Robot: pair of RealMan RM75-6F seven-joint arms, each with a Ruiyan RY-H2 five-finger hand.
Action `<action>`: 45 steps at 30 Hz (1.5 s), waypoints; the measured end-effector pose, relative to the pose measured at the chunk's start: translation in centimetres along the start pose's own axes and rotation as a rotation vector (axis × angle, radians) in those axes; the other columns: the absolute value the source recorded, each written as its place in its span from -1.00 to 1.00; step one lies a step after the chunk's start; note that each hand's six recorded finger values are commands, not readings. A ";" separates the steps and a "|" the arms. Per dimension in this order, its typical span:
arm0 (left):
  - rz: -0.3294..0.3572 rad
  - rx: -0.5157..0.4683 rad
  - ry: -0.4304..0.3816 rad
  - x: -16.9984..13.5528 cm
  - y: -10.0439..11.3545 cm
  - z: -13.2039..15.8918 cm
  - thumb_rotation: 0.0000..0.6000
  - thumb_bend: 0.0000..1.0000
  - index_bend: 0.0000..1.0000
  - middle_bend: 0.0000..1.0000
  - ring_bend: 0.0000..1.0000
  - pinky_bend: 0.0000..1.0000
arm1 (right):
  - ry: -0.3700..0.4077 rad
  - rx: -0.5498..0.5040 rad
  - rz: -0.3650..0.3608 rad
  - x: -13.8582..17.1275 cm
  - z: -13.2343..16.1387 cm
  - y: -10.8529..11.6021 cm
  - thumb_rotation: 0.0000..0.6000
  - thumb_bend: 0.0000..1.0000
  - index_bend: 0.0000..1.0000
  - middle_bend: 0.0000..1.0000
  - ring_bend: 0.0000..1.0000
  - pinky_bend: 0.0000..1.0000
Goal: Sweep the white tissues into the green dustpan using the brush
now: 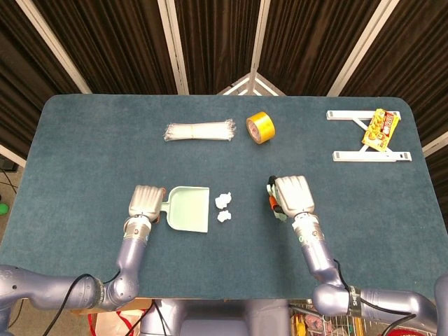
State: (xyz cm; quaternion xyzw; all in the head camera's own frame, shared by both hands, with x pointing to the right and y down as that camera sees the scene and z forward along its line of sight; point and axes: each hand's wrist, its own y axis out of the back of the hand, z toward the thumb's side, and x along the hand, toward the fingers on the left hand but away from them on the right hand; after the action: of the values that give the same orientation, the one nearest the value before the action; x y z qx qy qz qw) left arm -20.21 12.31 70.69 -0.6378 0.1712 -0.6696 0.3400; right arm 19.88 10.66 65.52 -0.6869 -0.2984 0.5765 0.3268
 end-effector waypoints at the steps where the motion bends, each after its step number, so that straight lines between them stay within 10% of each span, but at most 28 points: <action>1: 0.000 0.000 -0.002 0.0 0.0 0.2 1.00 -0.05 0.08 0.99 0.97 0.96 | 0.000 0.000 0.000 0.0 0.0 0.0 1.00 0.03 0.27 0.66 0.80 0.64; 45: -0.096 0.078 0.073 -0.5 2.7 2.9 1.00 0.12 0.27 1.00 0.99 0.98 | 0.107 -0.094 0.011 0.8 6.5 0.3 1.00 0.03 0.30 0.66 0.80 0.64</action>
State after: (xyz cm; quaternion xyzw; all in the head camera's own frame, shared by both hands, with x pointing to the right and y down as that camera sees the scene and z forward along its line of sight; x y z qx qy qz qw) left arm -16.75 11.29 68.92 -0.6066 0.1267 -0.7141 0.3257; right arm 13.65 11.85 64.03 -0.7328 -0.3035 0.5262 0.3065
